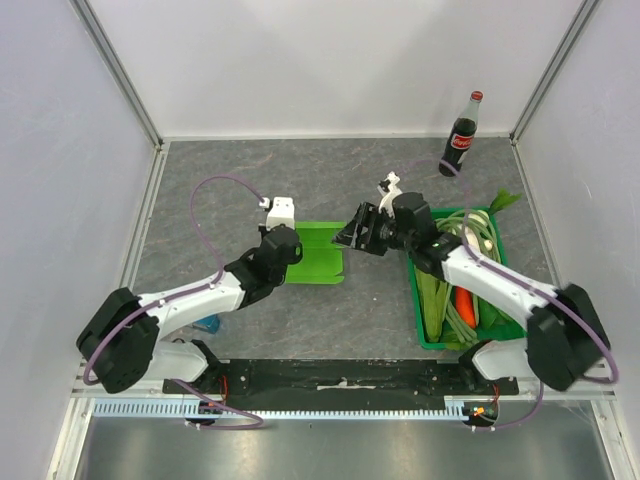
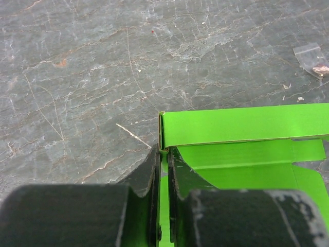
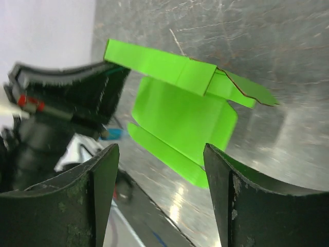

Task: Fold the paper box

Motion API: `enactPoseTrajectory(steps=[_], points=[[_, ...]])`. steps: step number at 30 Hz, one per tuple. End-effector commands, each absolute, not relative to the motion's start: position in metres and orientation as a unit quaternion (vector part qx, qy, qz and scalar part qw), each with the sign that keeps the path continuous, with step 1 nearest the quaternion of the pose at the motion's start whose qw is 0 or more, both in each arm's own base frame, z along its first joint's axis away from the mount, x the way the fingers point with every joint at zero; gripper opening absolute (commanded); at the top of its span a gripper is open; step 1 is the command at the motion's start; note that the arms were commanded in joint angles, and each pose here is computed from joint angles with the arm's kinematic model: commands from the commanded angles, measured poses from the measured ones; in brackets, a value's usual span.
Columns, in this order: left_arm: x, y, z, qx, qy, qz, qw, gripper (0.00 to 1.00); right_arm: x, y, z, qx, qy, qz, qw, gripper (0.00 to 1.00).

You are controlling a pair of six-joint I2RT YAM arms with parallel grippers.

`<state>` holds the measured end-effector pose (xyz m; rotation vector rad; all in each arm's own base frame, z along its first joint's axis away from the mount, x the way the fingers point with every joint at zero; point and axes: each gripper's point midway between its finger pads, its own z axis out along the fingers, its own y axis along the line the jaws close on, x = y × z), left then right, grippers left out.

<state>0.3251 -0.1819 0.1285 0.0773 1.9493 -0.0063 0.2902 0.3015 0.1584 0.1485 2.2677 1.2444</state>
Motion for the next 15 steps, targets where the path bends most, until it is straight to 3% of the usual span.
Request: enactPoseTrajectory(steps=[1,5,15], points=[[0.318,-0.175,0.140,-0.003,0.820,-0.016,0.572,0.02,0.260,0.246,0.158,-0.113,0.895,0.303,0.308,0.74],[0.315,-0.173,0.142,-0.009,0.817,-0.017,0.576,0.02,0.285,0.247,0.213,-0.136,0.879,0.268,0.371,0.72],[0.311,-0.172,0.145,-0.014,0.811,-0.013,0.584,0.02,0.311,0.284,0.208,-0.139,0.885,0.276,0.348,0.50]])
